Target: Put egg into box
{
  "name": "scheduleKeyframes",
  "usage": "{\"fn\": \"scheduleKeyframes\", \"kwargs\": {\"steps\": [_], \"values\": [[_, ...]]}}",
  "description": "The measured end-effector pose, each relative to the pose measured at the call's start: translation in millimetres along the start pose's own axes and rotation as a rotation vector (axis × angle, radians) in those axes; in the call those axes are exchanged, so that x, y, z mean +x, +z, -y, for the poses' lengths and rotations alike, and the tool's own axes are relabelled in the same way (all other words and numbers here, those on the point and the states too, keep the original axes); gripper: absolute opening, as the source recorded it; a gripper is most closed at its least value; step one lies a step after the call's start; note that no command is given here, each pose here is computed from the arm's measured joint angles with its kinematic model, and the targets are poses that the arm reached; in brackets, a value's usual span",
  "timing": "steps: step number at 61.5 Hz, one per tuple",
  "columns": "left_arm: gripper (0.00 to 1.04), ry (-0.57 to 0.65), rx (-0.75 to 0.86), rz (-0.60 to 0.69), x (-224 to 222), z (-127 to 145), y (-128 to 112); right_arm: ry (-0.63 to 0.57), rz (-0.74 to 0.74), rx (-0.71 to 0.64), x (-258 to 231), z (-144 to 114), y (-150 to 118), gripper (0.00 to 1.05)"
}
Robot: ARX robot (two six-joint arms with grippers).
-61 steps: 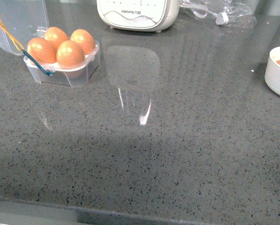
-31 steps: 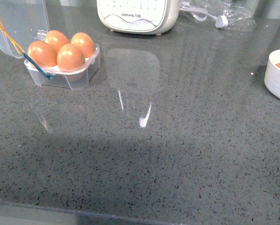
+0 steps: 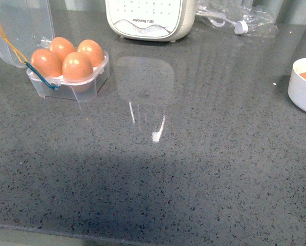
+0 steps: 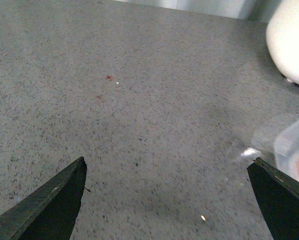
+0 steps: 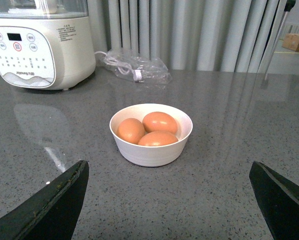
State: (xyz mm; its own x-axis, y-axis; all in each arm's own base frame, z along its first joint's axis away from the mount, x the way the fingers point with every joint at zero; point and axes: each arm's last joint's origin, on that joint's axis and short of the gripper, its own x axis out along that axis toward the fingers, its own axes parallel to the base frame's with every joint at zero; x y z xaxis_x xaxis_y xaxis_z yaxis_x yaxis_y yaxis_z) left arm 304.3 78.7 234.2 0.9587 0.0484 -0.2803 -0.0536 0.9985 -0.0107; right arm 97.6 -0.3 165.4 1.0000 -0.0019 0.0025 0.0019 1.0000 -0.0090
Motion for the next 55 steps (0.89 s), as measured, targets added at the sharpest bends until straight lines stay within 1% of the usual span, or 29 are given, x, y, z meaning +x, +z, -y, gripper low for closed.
{"fn": "scheduleKeyframes", "kwargs": {"steps": [4, 9, 17, 27, 41, 44, 49, 55], "values": [[0.98, 0.012, -0.004, -0.025, 19, -5, 3, 0.000, 0.000, 0.000, 0, 0, 0, 0.97], [0.98, 0.006, -0.026, -0.044, 32, -8, 3, 0.000, 0.000, 0.000, 0, 0, 0, 0.97], [0.98, -0.005, -0.043, -0.036, 36, -5, 8, 0.000, 0.000, 0.000, 0, 0, 0, 0.97], [0.98, -0.033, -0.044, -0.025, 39, 6, 14, 0.000, 0.000, 0.000, 0, 0, 0, 0.97], [0.98, -0.096, -0.015, -0.026, 37, 38, 11, 0.000, 0.000, 0.000, 0, 0, 0, 0.97], [0.98, -0.133, 0.005, -0.032, 34, 51, 7, 0.000, 0.000, 0.000, 0, 0, 0, 0.97], [0.98, -0.174, 0.027, -0.032, 30, 65, 6, 0.000, 0.000, 0.000, 0, 0, 0, 0.97], [0.98, -0.232, 0.044, -0.011, 20, 83, 10, 0.000, 0.000, 0.000, 0, 0, 0, 0.97]]}}
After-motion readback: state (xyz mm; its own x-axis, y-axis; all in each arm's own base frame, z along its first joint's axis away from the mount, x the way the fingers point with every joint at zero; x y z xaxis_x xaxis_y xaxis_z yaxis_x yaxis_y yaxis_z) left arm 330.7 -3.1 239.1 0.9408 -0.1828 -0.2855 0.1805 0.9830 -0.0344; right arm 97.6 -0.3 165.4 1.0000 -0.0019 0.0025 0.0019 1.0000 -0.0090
